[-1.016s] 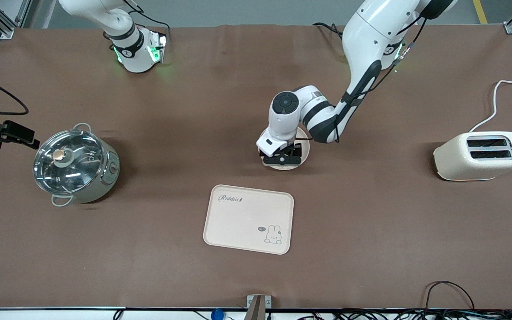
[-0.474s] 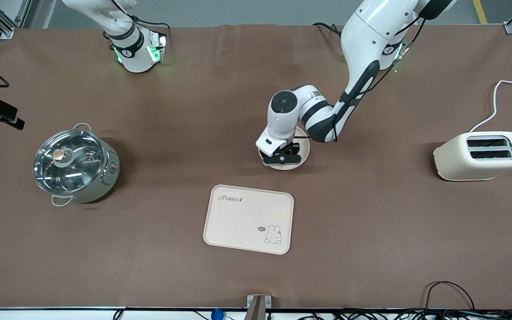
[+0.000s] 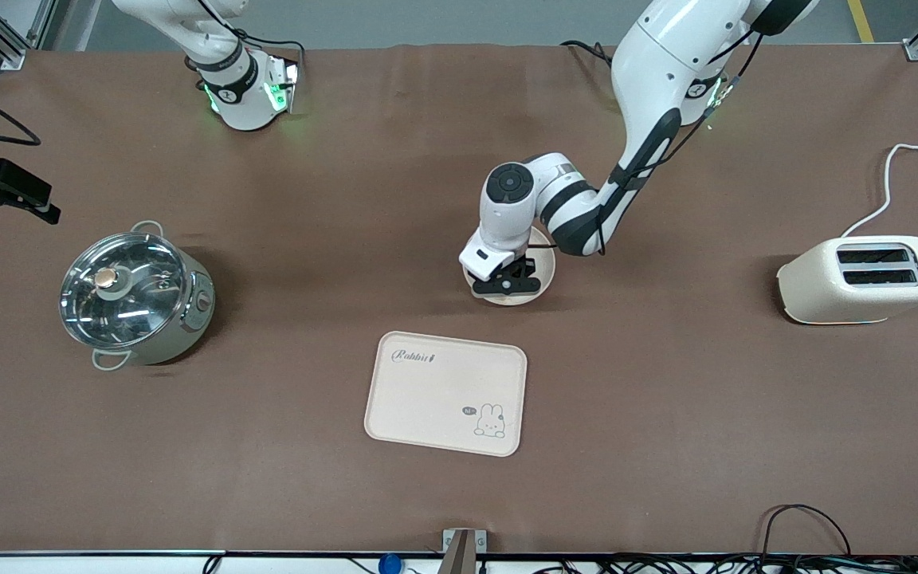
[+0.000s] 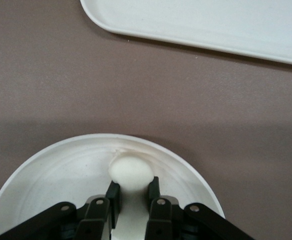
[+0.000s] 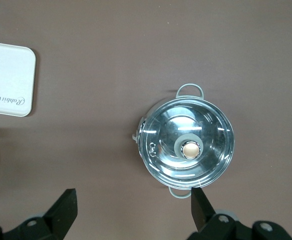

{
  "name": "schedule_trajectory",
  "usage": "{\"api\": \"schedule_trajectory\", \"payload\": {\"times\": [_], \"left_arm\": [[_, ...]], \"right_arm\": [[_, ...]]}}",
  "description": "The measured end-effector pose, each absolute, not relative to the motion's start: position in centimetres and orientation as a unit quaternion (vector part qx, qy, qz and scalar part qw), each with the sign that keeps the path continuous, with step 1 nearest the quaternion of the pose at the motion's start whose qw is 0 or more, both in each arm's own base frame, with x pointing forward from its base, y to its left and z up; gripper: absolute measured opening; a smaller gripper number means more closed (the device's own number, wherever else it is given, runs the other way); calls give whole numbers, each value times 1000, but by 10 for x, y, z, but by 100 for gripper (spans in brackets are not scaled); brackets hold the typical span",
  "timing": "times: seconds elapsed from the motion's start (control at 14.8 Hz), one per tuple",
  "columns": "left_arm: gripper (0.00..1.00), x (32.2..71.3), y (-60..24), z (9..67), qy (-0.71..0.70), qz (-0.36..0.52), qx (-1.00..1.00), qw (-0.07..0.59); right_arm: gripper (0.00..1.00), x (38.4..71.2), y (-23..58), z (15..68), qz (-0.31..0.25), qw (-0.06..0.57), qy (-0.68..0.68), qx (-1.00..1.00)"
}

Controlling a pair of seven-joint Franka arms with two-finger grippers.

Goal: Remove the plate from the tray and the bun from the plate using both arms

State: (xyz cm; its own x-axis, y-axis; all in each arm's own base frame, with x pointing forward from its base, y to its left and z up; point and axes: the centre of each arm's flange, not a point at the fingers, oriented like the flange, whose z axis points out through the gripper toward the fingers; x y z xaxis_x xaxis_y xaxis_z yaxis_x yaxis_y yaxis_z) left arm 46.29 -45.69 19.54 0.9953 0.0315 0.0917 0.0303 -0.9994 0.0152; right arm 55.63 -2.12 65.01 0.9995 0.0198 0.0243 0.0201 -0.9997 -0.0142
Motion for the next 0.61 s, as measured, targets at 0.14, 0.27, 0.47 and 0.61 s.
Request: {"api": "schedule_trajectory", "payload": {"times": [0.14, 0.27, 0.47, 0.61], "left_arm": [[15, 466, -454, 198, 18, 46, 999, 4], [11, 475, -440, 212, 36, 34, 999, -23], [8, 499, -405, 257, 61, -3, 997, -38], [8, 518, -362, 274, 55, -28, 997, -45]], "right_arm": [[100, 556, -22, 651, -13, 5, -9, -1000], [100, 556, -22, 651, -15, 3, -10, -1000], [100, 556, -22, 651, -15, 2, -10, -1000], [100, 556, -22, 651, -15, 2, -10, -1000]]}}
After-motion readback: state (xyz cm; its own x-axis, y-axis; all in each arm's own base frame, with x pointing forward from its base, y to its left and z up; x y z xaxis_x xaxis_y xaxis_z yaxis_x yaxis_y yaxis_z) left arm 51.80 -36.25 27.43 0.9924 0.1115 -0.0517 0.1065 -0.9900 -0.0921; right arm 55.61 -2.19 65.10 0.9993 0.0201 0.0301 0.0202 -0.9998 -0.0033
